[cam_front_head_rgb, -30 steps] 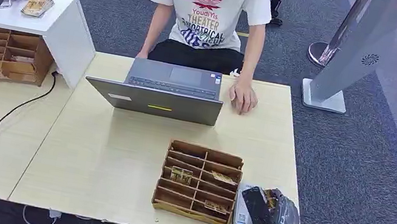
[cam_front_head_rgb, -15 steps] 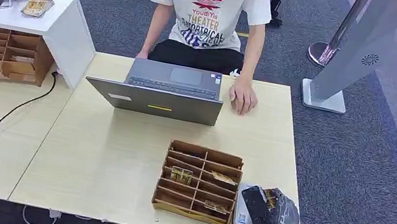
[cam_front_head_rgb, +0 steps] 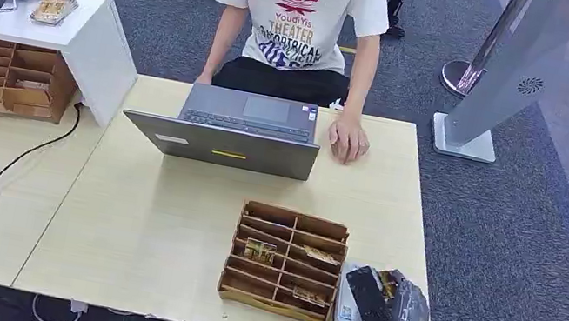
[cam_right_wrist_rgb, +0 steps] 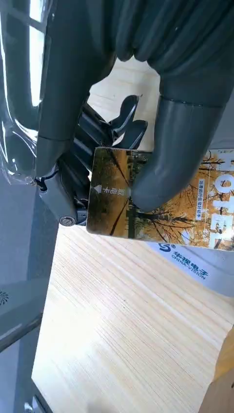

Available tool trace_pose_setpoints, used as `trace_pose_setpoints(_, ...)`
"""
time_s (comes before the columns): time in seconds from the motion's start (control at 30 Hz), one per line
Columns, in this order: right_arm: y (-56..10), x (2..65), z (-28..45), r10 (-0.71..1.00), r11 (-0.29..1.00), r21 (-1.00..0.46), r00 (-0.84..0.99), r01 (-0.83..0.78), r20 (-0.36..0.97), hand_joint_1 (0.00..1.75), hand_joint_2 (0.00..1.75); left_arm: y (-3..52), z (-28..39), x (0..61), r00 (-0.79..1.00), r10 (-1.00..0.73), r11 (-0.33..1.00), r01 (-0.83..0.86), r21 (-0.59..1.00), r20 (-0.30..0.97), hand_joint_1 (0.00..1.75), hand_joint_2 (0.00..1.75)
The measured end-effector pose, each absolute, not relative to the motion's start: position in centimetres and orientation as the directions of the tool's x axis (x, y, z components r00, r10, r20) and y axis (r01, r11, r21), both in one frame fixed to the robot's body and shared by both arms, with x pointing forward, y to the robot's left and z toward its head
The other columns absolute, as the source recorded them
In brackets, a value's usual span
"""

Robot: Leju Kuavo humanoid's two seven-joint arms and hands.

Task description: Pass the card to the sensor for recognition and then transmit it.

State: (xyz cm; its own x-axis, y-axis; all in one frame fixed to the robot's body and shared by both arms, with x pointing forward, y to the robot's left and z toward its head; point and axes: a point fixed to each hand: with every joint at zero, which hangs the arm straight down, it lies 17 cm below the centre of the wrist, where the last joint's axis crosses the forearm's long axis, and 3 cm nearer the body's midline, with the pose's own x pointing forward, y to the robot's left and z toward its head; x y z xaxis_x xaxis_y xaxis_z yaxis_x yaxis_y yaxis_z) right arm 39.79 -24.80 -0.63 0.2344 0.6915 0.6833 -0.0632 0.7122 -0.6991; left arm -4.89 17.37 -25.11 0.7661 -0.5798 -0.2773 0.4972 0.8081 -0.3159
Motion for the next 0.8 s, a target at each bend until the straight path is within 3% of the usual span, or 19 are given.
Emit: trace_pose_setpoints(0.8, -24.88, 39.87, -0.76, 0.694, 0.709, -0.702, 0.240, -0.065, 0.679, 1.75, 1.75, 17.43, -25.12, -4.91, 0.765, -0.580, 0.809, 0.498, -0.313, -0.280, 0.00, 0.00)
